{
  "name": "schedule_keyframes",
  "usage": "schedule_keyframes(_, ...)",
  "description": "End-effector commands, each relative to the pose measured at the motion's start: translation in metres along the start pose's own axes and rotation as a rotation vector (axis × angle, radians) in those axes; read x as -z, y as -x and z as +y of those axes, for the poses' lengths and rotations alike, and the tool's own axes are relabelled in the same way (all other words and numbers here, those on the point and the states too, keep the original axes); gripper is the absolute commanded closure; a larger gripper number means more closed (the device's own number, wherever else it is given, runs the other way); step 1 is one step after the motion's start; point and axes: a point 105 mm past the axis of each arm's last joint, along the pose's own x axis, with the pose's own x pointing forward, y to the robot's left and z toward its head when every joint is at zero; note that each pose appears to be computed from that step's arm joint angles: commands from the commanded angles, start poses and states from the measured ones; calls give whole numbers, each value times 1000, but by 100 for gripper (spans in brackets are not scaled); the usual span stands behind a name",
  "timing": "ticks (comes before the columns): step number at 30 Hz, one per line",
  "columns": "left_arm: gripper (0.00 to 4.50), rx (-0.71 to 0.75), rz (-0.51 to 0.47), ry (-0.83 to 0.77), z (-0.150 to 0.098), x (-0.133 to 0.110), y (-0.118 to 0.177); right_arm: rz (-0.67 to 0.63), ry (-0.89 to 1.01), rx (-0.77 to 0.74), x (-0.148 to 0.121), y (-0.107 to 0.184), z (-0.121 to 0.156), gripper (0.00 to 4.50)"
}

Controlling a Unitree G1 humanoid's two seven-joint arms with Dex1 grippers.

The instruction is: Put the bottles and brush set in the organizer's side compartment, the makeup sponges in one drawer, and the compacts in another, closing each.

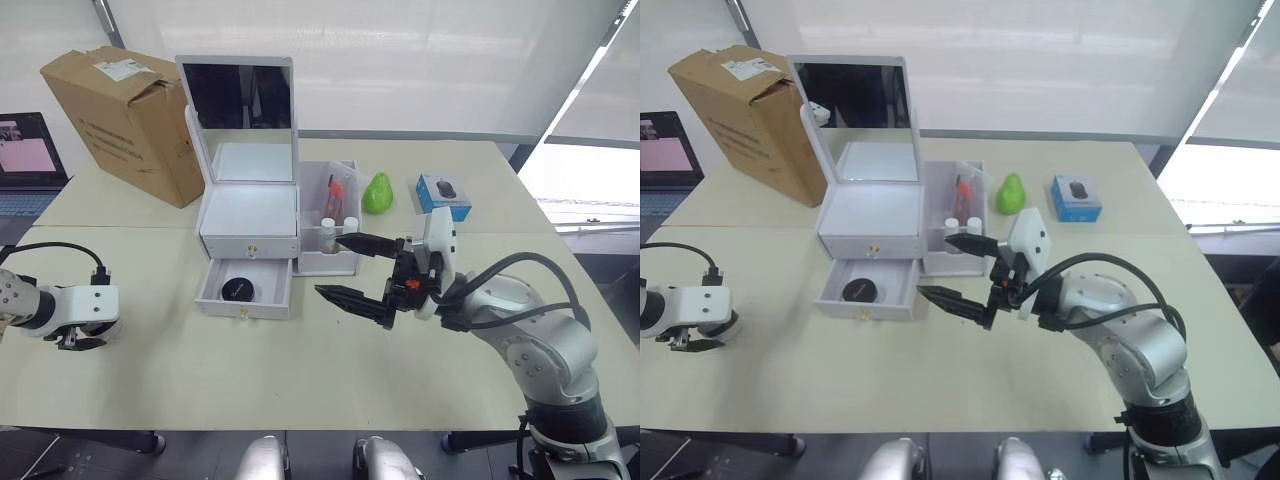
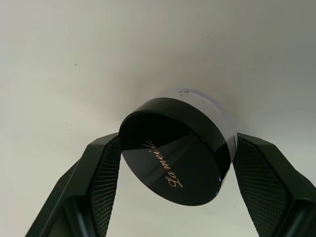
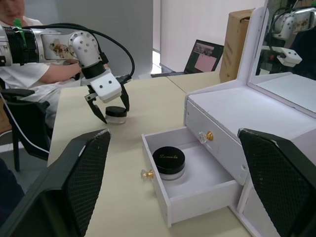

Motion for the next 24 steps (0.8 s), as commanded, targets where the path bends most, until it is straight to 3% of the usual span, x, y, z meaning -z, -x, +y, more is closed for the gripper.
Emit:
schedule_keyframes(1, 4, -24, -70, 56, 2, -5, 2, -33, 38, -14, -14, 3, 4, 0)
schedule_keyframes(6, 4, -100, -168, 183, 17, -5, 38, -32, 33, -21, -14, 3, 4, 0)
schedule_keyframes(13, 4, -179, -340, 461, 14, 3, 81, -34, 21, -34, -12, 1, 5, 0)
schedule_keyframes(17, 4, -464, -534, 724, 17, 13, 83, -36, 18, -36, -12, 1, 7, 0)
schedule_keyframes(20, 4, -627, -592, 920, -4, 25, 69, -36, 15, -36, -12, 1, 8, 0)
schedule_keyframes(24, 4, -692, -643, 1124, -42, 18, 41, -33, 13, -38, -11, 2, 9, 0)
